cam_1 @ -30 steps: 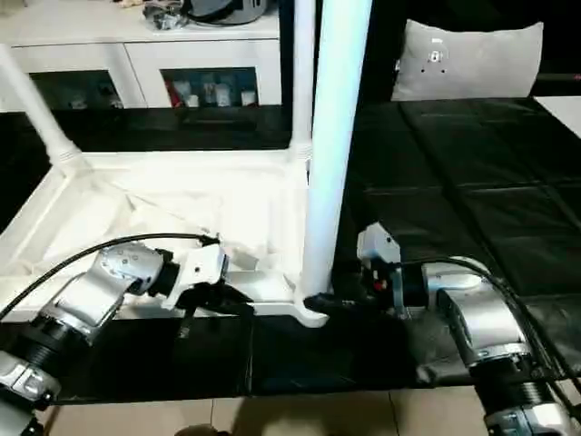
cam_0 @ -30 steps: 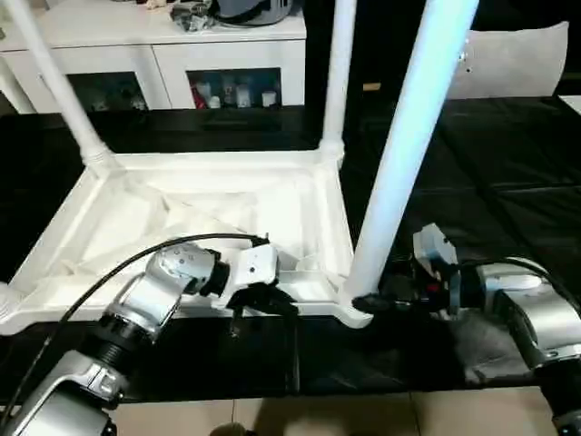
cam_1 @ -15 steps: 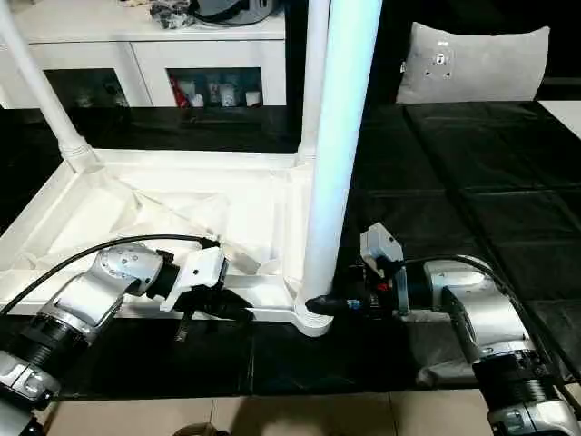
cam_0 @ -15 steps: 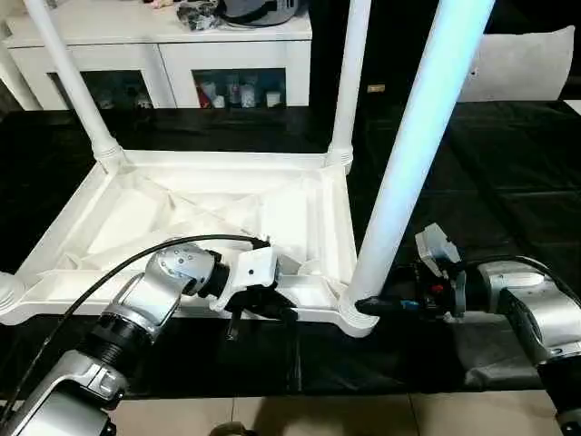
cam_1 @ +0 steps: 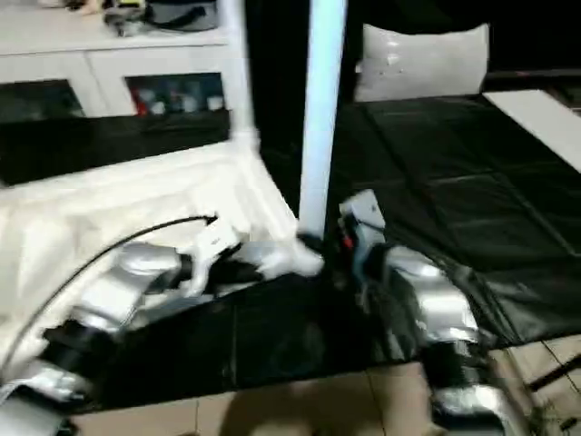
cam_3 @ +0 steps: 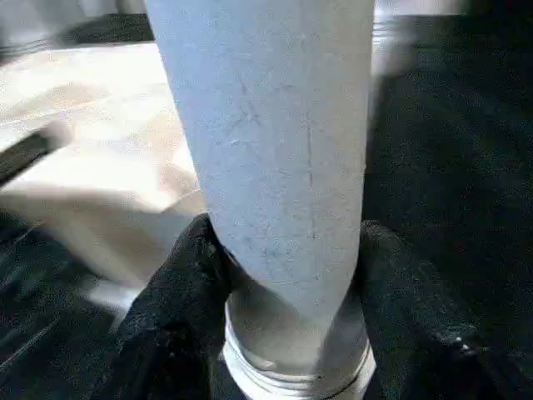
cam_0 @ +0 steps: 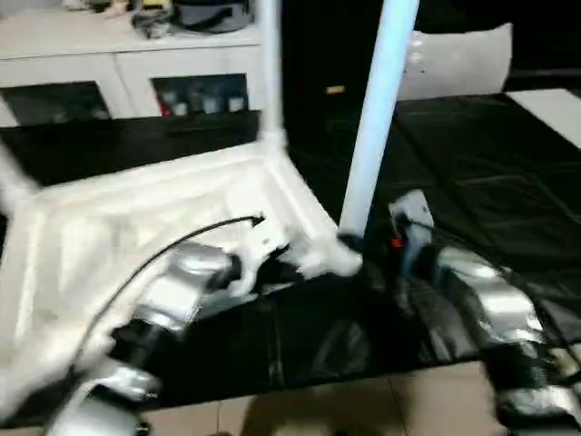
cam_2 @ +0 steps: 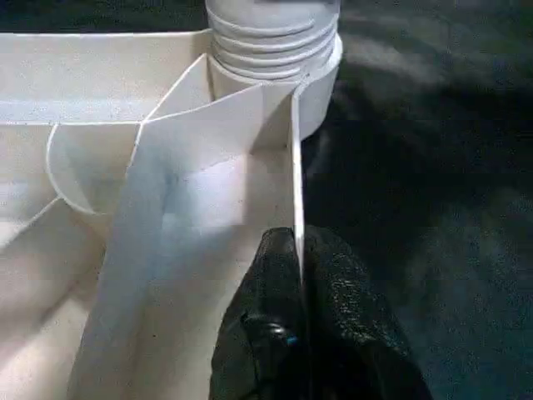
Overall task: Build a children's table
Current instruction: Rotate leg to tighten
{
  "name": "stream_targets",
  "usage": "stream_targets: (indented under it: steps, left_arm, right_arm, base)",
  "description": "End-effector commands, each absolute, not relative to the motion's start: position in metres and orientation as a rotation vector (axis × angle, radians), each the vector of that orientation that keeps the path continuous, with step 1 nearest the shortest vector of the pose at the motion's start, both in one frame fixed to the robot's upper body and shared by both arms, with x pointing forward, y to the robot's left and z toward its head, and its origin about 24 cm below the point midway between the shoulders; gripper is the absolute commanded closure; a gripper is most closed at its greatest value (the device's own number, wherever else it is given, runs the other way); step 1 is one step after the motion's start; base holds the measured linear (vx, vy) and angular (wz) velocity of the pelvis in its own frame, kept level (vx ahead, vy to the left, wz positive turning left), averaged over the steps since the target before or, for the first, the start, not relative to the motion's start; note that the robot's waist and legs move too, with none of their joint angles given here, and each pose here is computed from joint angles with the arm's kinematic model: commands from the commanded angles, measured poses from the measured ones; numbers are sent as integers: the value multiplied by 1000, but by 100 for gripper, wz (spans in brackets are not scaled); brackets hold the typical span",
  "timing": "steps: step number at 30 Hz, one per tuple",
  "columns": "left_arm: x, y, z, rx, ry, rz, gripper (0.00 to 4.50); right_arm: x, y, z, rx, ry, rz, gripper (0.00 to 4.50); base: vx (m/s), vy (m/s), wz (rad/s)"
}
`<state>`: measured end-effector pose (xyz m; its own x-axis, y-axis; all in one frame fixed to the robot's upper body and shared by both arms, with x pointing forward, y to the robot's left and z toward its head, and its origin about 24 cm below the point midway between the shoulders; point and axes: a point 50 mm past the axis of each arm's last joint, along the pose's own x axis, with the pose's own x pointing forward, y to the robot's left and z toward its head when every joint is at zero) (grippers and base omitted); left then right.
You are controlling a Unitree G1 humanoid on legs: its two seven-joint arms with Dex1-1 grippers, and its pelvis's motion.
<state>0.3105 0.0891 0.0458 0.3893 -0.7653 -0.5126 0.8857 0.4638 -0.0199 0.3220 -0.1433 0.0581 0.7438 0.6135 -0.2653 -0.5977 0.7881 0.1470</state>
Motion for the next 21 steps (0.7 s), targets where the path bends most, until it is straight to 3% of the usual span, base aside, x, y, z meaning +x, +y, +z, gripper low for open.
stream_targets:
  steps: [1,2,6,11,21]
  left_arm:
    - [309,55,60,224,407,-1122,450]
    - [309,52,61,218,401,-1105,450]
    - [312,51,63,244,381,-1092,450]
    - [313,60,64,273,376,-1101,450]
    - [304,85,60,367,370,-1303,450]
  right_arm:
    - [323,-131,38,52,398,574,257]
    - [323,-128,39,56,378,577,201]
    - [321,-123,48,145,288,620,175]
    - [314,-132,51,153,261,669,127]
    - [290,-170,63,-13,276,979,41]
  base:
    - [0,0,0]
    - [0,0,0]
    - [0,0,0]
    - [0,0,0]
    - [0,0,0]
